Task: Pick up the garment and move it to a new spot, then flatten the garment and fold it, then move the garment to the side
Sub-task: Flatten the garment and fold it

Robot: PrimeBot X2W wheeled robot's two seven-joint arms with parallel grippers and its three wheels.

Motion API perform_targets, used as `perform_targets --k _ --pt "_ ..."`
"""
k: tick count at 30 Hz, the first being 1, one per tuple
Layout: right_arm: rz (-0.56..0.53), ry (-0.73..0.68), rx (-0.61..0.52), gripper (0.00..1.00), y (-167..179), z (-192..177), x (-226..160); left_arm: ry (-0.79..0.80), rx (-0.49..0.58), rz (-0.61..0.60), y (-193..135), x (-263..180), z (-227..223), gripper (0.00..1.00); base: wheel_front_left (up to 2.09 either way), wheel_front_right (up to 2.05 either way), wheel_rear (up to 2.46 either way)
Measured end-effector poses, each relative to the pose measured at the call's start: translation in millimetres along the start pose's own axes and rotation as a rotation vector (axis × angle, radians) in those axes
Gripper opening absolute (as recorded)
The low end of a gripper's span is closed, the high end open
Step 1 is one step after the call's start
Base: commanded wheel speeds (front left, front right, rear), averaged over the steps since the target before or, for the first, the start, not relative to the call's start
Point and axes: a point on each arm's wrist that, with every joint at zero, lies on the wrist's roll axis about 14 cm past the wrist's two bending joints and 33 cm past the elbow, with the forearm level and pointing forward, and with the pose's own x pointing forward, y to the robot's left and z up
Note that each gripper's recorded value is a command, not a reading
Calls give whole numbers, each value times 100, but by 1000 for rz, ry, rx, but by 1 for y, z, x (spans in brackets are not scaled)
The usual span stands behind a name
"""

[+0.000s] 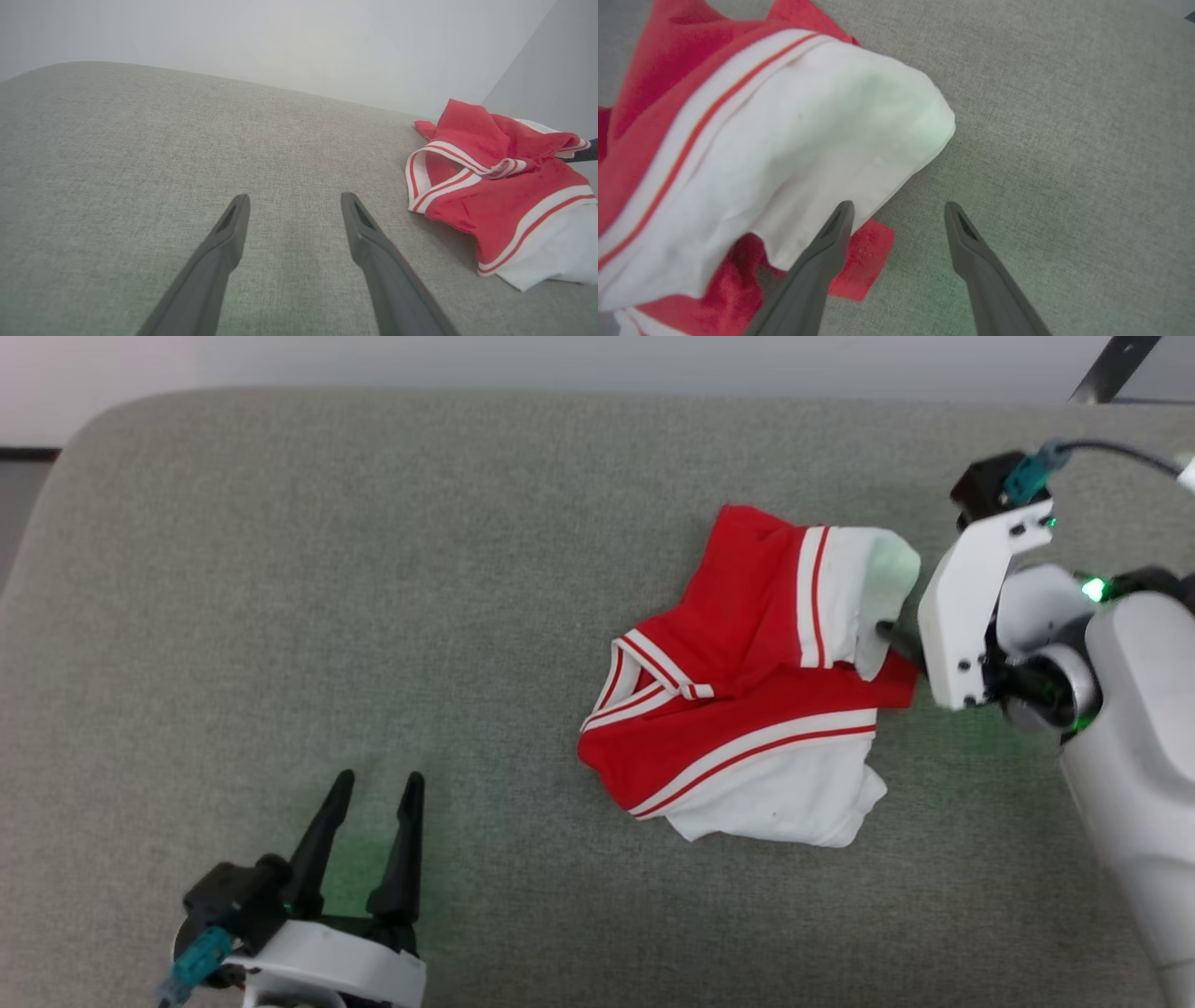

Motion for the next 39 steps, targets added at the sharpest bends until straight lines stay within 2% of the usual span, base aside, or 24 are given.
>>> perform_targets --k 16,17,18,19,20,29,35,39 --pt "-4 25 17 100 -3 11 46 42 -29 -7 -5 15 -17 100 0 0 0" --pt "-3 27 12 88 -3 11 48 43 -30 -4 -4 15 -17 100 0 0 0" --pt "-3 26 12 47 -3 12 49 45 -30 -2 -3 15 -18 100 0 0 0" --pt "-2 16 14 27 -3 14 50 49 -30 0 -2 15 -19 100 0 0 0" --pt "-2 11 14 0 -3 15 51 51 -31 2 -2 15 -20 100 0 0 0" --pt "-36 -78 28 0 -17 27 42 55 -35 -8 -5 17 -22 100 0 0 0" --pt "-83 -189 66 0 -41 45 17 45 -36 -26 -10 19 -18 100 0 0 0" --pt "-147 -248 92 0 -72 49 -7 40 -39 -44 -16 21 -17 100 0 0 0"
